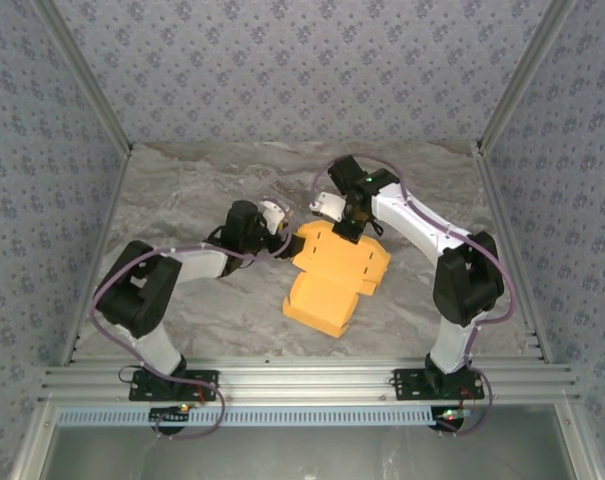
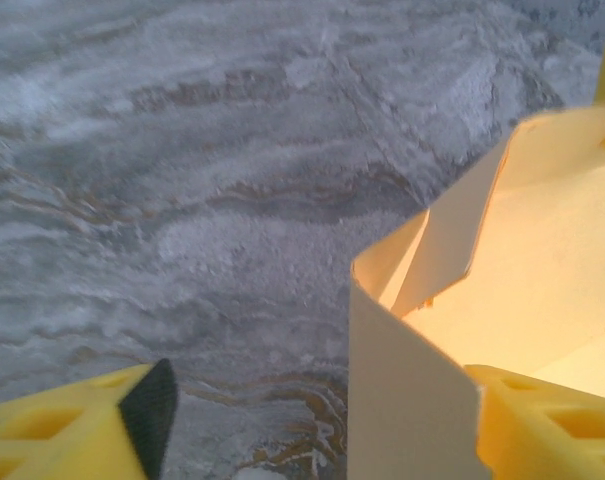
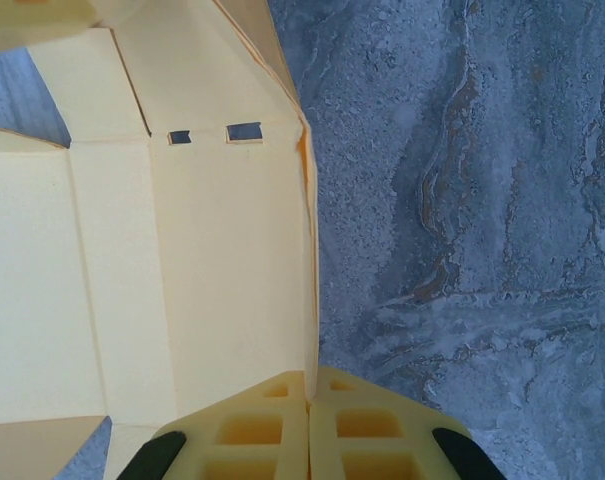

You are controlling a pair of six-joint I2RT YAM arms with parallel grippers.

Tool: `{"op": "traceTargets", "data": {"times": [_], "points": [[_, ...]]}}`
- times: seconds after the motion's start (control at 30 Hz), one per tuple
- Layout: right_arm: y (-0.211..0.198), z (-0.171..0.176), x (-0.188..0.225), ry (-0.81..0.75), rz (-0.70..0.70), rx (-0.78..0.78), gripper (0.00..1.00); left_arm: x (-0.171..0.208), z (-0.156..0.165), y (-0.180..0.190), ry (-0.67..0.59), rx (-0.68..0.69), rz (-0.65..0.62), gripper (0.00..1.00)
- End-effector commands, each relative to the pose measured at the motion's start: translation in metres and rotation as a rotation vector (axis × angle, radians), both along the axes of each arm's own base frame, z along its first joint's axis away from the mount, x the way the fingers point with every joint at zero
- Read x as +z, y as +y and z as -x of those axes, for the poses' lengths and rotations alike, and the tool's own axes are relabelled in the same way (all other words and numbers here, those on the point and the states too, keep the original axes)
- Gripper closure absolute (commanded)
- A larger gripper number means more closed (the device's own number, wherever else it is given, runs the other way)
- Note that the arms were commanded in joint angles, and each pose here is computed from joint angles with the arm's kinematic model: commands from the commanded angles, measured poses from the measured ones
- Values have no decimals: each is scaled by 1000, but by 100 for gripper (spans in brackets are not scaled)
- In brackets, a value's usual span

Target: Fold the paper box

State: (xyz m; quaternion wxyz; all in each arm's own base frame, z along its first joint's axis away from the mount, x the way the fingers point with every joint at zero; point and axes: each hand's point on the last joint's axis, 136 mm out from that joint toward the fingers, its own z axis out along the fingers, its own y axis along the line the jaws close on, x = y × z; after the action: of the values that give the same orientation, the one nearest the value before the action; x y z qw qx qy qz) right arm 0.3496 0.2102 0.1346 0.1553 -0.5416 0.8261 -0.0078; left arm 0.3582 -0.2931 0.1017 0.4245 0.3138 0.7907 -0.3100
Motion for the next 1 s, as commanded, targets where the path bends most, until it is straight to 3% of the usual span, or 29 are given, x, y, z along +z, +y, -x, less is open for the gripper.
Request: {"op": "traceTargets", "data": {"times": [0.0, 0.13, 0.2, 0.27, 0.33, 0.43, 0.53, 0.67, 0.83, 0.97], "points": [[3, 0, 6, -12, -26, 1, 92, 7, 3, -17, -13, -81, 33, 33], [0, 2, 5, -10, -26, -8, 89, 7, 3, -14, -39, -82, 7, 50], [-4, -1, 5, -25, -29, -24, 83, 5, 7, -12, -48, -102, -20, 67], [-7, -4, 10, -36, -44, -62, 70, 6, 11, -10, -53, -108, -19, 75], [-5, -7, 17, -45, -94, -108, 64, 6, 14, -9, -54, -105, -10, 78], [6, -6, 33, -74, -222, -165, 58, -1, 14, -8, -10, -90, -9, 95], [9, -7, 54, -143, -358, -275, 54, -2, 9, -4, 20, -14, 25, 99], [19, -7, 87, -175, -582, -537, 53, 9, -3, 10, 39, 137, 76, 99], [42, 15, 71, 12, -753, -842, 59, 22, -15, 22, 131, 293, 161, 100], [67, 31, 34, 159, -828, -971, 58, 25, -23, 39, 217, 456, 269, 100]]}}
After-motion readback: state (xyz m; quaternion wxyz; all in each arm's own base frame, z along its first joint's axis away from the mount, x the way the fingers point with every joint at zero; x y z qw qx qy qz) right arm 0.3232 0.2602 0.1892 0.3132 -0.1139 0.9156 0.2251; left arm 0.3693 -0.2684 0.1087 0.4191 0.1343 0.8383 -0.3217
